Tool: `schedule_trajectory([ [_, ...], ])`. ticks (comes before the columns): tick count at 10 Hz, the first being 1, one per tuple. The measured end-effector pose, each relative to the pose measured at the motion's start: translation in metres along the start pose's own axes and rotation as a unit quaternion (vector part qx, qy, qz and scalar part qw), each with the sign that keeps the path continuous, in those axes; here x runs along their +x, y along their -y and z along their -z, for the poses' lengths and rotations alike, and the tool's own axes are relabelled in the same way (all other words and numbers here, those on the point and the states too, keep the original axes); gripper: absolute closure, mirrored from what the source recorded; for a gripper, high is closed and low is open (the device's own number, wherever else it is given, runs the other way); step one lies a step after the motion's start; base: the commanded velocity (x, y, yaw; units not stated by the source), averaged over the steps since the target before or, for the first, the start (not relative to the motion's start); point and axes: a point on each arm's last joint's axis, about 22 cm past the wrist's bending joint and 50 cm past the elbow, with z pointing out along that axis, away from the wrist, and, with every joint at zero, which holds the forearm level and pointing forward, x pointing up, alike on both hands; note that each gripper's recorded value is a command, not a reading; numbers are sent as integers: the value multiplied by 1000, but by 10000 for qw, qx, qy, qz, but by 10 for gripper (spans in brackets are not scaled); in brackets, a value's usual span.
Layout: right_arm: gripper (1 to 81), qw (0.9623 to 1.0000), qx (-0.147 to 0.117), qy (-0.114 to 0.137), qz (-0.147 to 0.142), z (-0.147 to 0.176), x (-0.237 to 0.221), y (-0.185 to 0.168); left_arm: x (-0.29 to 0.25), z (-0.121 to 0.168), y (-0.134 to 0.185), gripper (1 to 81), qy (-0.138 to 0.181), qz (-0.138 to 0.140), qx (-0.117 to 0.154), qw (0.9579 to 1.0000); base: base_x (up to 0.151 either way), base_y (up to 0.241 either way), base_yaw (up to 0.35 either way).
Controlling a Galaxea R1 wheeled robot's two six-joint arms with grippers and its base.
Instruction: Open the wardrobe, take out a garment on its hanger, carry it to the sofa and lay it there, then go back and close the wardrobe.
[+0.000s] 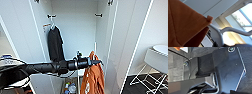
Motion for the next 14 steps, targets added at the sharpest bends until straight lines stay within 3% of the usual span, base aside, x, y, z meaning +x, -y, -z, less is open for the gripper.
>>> schedule_trajectory([
  [6,10,10000,1,1,-1,0,0,0,0,-3,-7,811,-22,31,-151,9999,0,0,-19],
  [14,10,10000,6,-26,-18,1,-2,-2,5,5,-3,811,-87,72,-90,9999,0,0,-224],
])
